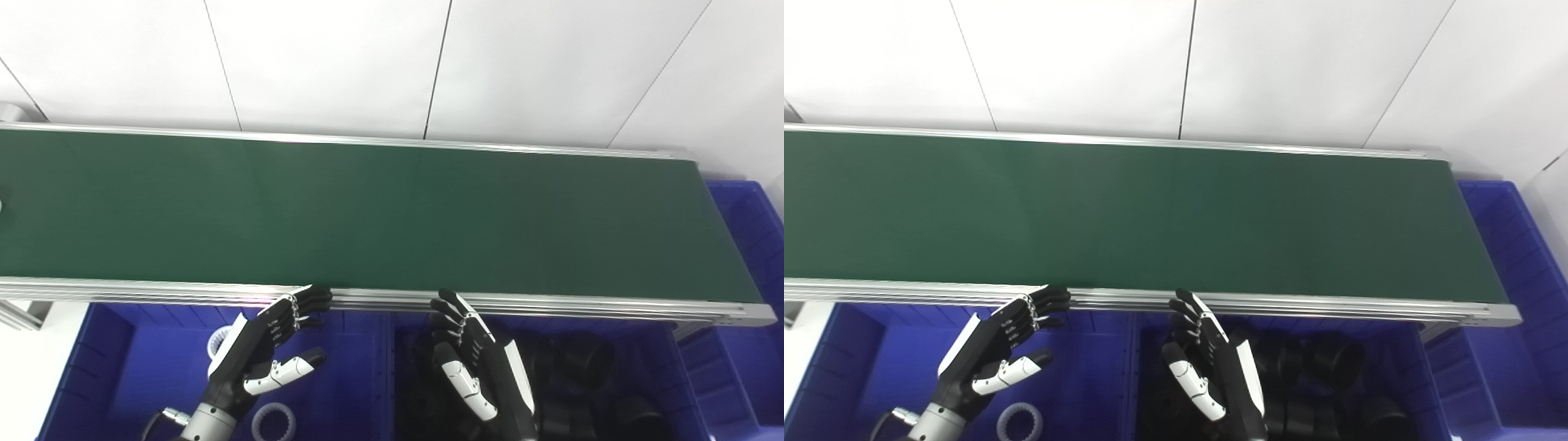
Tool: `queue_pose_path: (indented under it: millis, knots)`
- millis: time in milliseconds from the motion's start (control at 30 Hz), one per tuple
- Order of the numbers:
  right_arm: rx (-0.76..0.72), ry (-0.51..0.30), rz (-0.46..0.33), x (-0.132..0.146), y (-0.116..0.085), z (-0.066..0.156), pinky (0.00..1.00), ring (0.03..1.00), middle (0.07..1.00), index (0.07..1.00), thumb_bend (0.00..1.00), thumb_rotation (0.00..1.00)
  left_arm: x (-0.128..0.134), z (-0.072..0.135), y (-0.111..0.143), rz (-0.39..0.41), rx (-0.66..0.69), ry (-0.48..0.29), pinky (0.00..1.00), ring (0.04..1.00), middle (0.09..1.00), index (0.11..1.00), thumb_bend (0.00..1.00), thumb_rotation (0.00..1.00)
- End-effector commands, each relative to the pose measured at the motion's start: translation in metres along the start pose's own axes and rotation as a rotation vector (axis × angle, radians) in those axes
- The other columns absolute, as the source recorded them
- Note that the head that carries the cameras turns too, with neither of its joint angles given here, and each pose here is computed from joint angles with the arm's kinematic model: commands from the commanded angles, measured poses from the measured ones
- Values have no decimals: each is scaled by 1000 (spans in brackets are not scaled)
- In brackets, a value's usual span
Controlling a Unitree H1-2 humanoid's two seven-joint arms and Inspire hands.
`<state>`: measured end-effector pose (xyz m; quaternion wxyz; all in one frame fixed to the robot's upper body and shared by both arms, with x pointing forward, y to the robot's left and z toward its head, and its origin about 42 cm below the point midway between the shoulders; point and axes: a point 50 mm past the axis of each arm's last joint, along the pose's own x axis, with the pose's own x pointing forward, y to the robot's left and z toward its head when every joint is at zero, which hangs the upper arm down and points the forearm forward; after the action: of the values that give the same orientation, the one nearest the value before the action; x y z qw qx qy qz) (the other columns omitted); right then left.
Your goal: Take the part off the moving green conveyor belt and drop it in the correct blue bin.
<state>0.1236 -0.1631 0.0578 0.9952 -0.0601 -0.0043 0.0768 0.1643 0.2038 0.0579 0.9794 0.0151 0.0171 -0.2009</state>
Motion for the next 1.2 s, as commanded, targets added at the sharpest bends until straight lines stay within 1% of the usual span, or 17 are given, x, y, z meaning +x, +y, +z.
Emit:
queue_pose_path:
  millis: [0,467,733,833,867,1000,1167]
  knots:
    - [6,-70,-9,3,-1,9,712,800,845,891,558,755,6,8,-2,9,15,-63,727,806,819,807,785,461]
    - [2,-70,-11,2,-1,9,712,799,843,891,561,760,5,8,-1,10,7,-64,730,806,819,808,784,452]
    - [9,-72,-12,2,-1,8,716,801,844,892,554,753,4,7,-1,13,6,-60,734,810,821,809,795,457]
    - [12,-74,-14,2,-2,8,713,802,844,891,541,740,4,7,-3,16,5,-59,727,805,814,804,816,463]
    - [13,-75,-14,2,-2,7,717,804,844,892,524,725,4,6,-3,15,3,-59,728,807,816,804,818,457]
    - [15,-74,-11,0,-4,1,724,809,850,899,503,716,4,1,-7,14,-2,-53,728,807,813,801,818,445]
    - [9,-79,-2,-1,-6,-6,729,823,864,915,485,759,3,-5,-10,14,-10,-48,712,792,805,793,834,417]
